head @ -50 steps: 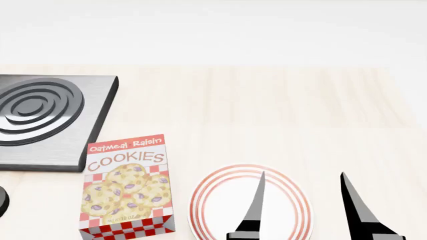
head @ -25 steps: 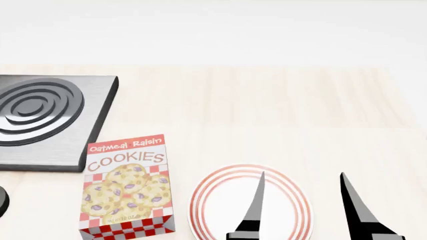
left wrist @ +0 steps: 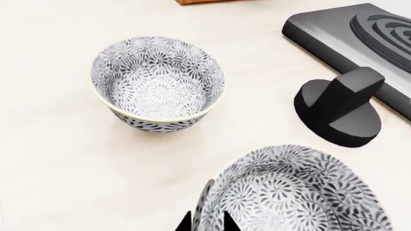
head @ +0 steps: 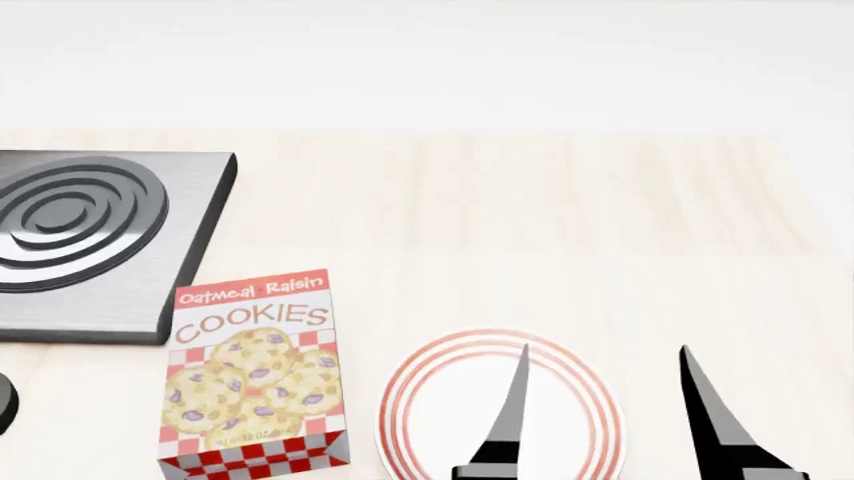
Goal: Pick the akita bowl from table center and place it on the plate.
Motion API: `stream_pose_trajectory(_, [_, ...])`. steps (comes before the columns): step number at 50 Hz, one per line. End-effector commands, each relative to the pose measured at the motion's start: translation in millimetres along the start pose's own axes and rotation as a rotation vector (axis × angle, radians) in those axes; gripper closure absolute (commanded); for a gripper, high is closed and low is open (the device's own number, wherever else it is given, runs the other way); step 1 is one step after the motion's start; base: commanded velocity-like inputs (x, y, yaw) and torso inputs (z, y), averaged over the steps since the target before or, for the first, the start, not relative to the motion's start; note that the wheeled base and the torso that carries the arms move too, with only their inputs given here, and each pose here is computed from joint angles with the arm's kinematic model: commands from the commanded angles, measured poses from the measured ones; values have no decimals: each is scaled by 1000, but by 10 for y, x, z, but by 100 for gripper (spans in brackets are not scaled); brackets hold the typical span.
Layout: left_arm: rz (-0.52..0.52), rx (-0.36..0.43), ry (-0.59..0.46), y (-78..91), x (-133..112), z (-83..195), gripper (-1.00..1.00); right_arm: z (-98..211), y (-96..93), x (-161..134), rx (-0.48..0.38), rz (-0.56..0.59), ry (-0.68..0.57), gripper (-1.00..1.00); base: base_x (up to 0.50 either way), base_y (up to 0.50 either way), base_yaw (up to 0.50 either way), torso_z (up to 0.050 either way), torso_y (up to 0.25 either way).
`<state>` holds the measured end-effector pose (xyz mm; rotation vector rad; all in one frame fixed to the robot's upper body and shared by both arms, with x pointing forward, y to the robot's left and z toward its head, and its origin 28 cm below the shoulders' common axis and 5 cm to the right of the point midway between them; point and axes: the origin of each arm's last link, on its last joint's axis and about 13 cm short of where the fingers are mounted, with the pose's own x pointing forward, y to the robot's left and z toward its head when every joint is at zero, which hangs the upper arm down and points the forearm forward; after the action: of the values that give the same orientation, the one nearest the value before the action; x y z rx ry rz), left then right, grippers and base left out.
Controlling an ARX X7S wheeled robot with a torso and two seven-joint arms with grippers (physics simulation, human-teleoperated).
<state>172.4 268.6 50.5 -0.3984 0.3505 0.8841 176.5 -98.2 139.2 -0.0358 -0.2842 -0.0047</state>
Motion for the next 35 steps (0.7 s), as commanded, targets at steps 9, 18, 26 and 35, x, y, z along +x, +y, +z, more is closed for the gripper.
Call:
stream_pose_trajectory(9, [-1, -5, 37, 22, -1, -46, 100, 12, 1, 3, -1, -1, -1, -100, 0, 0, 0, -2, 0])
stream_pose_trajectory(18, [-69, -18, -10, -4, -94, 29, 100, 22, -1, -5, -1, -2, -4, -100, 0, 0, 0, 0, 0])
stream_pose_trajectory(26, [-193, -13, -92, -28, -183, 85, 100, 28, -3, -5, -1, -2, -8, -100, 0, 0, 0, 0, 0])
stream_pose_trajectory(35, [-356, 18, -259, -98, -334, 232, 100, 44, -6, -12, 0, -5, -11, -100, 0, 0, 0, 0, 0])
